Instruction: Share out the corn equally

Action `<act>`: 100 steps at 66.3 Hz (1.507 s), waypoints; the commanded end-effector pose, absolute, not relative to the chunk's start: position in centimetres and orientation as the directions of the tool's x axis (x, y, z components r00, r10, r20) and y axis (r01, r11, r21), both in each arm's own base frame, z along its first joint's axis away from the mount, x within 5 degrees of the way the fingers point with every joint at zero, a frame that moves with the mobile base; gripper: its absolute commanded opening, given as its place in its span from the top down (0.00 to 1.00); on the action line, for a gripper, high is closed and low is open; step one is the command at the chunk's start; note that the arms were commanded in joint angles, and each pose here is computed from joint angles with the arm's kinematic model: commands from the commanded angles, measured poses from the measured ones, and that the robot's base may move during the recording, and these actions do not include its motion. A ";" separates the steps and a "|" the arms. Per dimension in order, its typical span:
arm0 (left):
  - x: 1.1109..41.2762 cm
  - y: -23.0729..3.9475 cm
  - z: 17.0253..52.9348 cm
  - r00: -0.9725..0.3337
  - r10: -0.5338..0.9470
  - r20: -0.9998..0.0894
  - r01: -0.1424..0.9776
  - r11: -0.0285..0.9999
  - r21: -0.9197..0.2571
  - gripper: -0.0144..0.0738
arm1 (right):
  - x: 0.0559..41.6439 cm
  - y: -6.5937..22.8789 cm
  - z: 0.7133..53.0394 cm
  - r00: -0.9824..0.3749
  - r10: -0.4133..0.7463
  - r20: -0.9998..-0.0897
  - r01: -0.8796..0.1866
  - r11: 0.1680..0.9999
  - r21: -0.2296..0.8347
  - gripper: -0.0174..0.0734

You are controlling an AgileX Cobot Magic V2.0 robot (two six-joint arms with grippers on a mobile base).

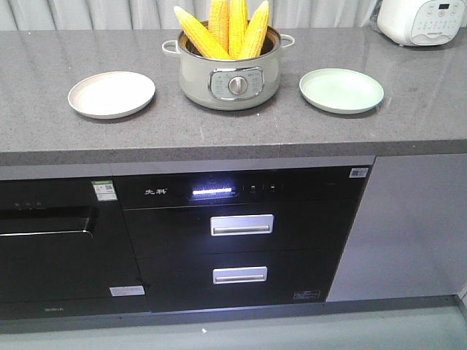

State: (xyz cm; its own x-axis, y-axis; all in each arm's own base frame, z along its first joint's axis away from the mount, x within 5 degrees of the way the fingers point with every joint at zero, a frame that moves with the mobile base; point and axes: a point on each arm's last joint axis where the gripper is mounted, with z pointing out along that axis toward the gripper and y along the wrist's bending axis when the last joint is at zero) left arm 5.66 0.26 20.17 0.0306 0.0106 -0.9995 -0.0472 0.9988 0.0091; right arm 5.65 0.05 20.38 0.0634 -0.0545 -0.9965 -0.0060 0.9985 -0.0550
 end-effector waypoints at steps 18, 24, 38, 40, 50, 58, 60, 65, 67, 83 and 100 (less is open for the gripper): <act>5.4 0.3 21.5 0.138 0.002 -0.990 -0.050 0.999 -0.005 0.84 | 5.5 0.0 20.9 0.140 -0.062 -0.988 0.003 0.998 -0.062 0.81; 5.4 0.3 21.5 0.138 0.002 -0.990 -0.050 0.999 -0.005 0.84 | 5.5 0.0 20.9 0.140 -0.062 -0.988 0.003 0.998 -0.062 0.81; 5.4 0.3 21.5 0.138 0.002 -0.990 -0.050 0.999 -0.005 0.84 | 5.5 0.0 20.9 0.140 -0.062 -0.988 0.003 0.998 -0.062 0.81; 5.4 0.3 21.5 0.138 0.002 -0.990 -0.050 0.999 -0.005 0.84 | 5.5 0.0 20.9 0.140 -0.062 -0.988 0.003 0.998 -0.062 0.81; 5.4 0.3 21.5 0.138 0.002 -0.990 -0.050 0.999 -0.005 0.84 | 5.5 0.0 20.9 0.140 -0.062 -0.988 0.003 0.998 -0.062 0.81; 5.4 0.3 21.5 0.138 0.002 -0.990 -0.050 0.999 -0.005 0.84 | 5.5 0.0 20.9 0.140 -0.062 -0.988 0.003 0.998 -0.062 0.81; 5.4 0.3 21.5 0.138 0.002 -0.990 -0.050 0.999 -0.005 0.84 | 5.5 0.0 20.9 0.140 -0.062 -0.988 0.003 0.998 -0.062 0.81; 5.4 0.3 21.5 0.138 0.002 -0.990 -0.050 0.999 -0.005 0.84 | 5.5 0.0 20.9 0.140 -0.062 -0.988 0.003 0.998 -0.062 0.81; 5.4 0.3 21.5 0.138 0.002 -0.990 -0.050 0.999 -0.005 0.84 | 5.5 0.0 20.9 0.140 -0.062 -0.988 0.003 0.998 -0.062 0.81; 5.4 0.3 21.5 0.138 0.002 -0.990 -0.050 0.999 -0.005 0.84 | 5.5 0.0 20.9 0.140 -0.062 -0.988 0.003 0.998 -0.062 0.81; 5.4 0.3 21.5 0.138 0.002 -0.990 -0.050 0.999 -0.005 0.84 | 5.5 0.0 20.9 0.140 -0.062 -0.988 0.003 0.998 -0.062 0.81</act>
